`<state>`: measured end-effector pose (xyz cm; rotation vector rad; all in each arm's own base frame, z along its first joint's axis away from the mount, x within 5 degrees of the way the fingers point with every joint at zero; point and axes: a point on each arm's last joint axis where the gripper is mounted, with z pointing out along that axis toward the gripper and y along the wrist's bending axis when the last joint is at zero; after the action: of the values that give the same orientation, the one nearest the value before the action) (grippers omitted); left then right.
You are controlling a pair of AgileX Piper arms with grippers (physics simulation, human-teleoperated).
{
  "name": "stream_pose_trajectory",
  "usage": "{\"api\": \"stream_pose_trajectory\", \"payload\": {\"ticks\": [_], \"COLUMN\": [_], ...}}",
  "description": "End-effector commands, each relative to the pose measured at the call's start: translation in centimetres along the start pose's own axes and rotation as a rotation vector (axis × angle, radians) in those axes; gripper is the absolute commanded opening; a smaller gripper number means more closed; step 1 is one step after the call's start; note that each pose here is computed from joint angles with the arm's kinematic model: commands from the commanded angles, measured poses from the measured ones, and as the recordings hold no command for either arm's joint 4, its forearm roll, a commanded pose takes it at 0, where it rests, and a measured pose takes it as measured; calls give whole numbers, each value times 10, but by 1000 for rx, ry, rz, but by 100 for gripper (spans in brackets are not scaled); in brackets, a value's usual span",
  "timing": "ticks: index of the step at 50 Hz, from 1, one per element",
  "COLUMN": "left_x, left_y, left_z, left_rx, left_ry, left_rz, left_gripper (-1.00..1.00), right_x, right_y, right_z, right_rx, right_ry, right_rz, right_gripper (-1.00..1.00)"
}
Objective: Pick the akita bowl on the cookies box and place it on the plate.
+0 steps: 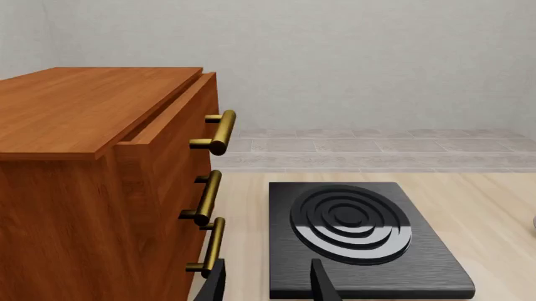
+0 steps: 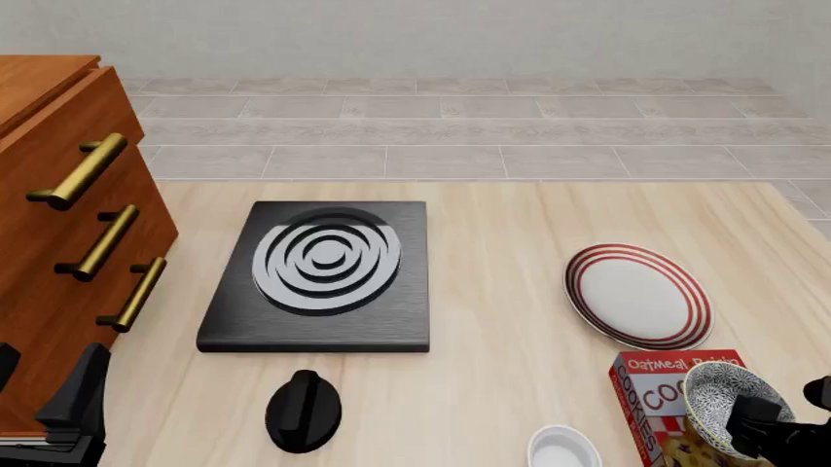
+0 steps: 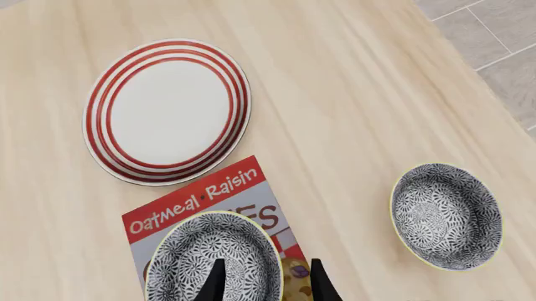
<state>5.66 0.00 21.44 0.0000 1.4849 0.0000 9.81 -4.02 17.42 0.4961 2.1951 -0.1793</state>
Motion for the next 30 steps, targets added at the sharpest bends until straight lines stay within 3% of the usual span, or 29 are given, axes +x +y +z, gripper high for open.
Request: {"api": "stream_pose_trajectory", "payload": {"ticks": [1,30], "left_x": [0,0], "left_y": [0,0], "left_z": [0,0], "left_rx": [0,0], "left_ry": [0,0], "left_rz": [0,0], "left_gripper": [100,100], "right_x": [5,11], "right_y": [-1,-1], "right_z": [5,12], "right_rx": [4,3], "right_ry": [12,25], "right_rz": [10,2], "right_gripper": [100,100]}}
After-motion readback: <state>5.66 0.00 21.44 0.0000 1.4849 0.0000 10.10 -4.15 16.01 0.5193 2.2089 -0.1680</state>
